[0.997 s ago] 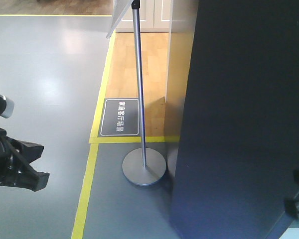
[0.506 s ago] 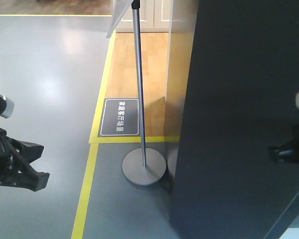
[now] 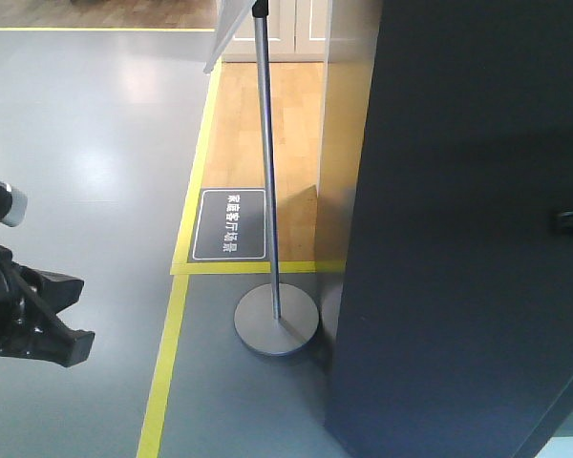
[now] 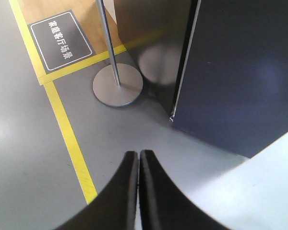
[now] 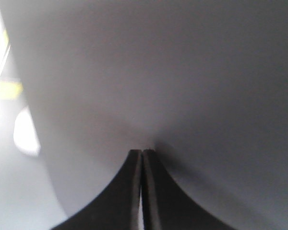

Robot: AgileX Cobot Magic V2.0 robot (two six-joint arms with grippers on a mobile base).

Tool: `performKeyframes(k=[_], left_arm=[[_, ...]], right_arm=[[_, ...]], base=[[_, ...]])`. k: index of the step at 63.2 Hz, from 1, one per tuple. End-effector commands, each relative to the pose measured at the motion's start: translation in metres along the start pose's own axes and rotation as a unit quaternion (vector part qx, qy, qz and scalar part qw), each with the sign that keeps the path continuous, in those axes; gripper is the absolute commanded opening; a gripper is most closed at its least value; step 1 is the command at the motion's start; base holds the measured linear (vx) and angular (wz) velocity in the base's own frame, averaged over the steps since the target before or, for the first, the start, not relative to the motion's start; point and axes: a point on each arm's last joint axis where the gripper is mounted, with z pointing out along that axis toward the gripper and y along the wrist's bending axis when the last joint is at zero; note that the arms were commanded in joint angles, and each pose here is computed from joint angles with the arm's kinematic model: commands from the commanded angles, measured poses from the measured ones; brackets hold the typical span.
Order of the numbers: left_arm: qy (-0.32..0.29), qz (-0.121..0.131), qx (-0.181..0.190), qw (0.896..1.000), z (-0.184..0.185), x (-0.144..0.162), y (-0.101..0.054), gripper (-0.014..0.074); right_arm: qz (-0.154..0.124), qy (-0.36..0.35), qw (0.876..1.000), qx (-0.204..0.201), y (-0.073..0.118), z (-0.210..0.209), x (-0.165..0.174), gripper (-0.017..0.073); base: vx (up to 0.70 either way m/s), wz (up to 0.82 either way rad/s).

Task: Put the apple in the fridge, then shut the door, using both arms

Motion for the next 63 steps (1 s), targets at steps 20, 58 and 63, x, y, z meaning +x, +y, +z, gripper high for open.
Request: performKeyframes(k=[20, 58, 63], left_arm=[[-0.048, -0.005, 0.002, 0.999, -0.009, -0.012, 0.0, -0.0006], [-0.048, -0.005, 0.002, 0.999, -0.009, -0.012, 0.0, -0.0006], [-0.048, -0.005, 0.002, 0.999, -0.009, -0.012, 0.0, -0.0006]], right_arm=[[0.071, -0.108, 0.992, 0.004, -0.03, 0.026, -0.031, -0.0003], [0.087, -0.148, 0.985, -0.026, -0.031, 0.111, -0.084, -0.0003], [0.086, -0.154, 0.984, -0.027, -0.032, 0.122, -0.091, -0.0003]], base=[[0.0, 0.0], [0.0, 0.0], [0.0, 0.0]])
